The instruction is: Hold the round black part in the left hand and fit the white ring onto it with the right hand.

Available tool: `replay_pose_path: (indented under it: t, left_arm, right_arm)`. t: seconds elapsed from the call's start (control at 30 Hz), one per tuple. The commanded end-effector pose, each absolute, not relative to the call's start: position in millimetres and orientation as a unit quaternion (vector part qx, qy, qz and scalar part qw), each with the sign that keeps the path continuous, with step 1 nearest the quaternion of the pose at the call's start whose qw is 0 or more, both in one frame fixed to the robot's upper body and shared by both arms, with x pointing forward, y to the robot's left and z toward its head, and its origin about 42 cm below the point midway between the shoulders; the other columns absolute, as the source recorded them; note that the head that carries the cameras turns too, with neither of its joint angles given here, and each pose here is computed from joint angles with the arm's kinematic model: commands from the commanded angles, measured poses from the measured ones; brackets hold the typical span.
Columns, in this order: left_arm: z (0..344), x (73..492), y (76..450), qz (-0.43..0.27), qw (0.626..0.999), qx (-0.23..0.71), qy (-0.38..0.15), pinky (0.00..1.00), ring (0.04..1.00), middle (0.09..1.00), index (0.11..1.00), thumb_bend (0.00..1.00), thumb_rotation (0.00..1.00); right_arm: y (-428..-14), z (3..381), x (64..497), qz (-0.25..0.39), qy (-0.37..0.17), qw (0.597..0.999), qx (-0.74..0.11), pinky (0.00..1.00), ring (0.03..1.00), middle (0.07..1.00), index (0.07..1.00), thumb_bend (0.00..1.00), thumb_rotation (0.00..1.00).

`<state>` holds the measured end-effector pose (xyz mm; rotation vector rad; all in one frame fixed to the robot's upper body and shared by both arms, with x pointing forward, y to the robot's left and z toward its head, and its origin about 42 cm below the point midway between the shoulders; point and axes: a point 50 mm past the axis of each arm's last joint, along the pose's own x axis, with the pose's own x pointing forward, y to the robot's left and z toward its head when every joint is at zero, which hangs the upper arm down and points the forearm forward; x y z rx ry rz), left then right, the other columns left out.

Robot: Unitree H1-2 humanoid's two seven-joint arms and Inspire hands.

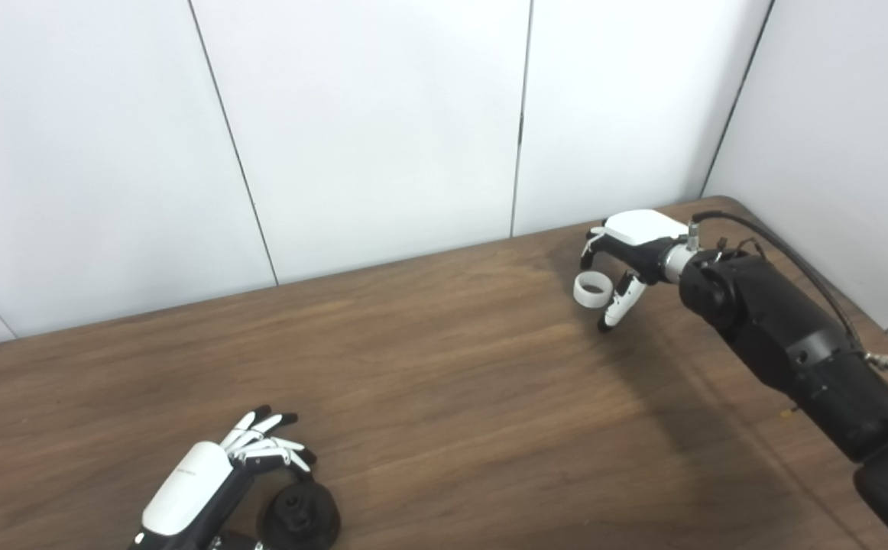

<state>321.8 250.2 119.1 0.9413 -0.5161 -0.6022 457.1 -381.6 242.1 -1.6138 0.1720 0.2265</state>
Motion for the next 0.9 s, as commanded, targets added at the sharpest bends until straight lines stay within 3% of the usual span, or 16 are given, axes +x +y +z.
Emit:
replay_pose_path:
  t: [0.0, 0.87]
  left_arm:
    - [129.3, 323.8, 253.5, -0.28, 0.812, 0.444, -0.257, 1.0, 0.918, 0.696, 0.482, 0.52, 0.06]
    - [131.9, 323.6, 254.7, -0.282, 0.811, 0.443, -0.259, 1.0, 0.917, 0.699, 0.482, 0.52, 0.06]
  right_arm:
    - [-389.3, 268.8, 459.5, 0.076, 0.049, 0.676, -0.732, 1.0, 1.0, 0.946, 0.738, 0.89, 0.31]
    - [-390.9, 264.0, 458.1, 0.074, 0.046, 0.673, -0.734, 1.0, 1.0, 0.933, 0.73, 0.85, 0.29]
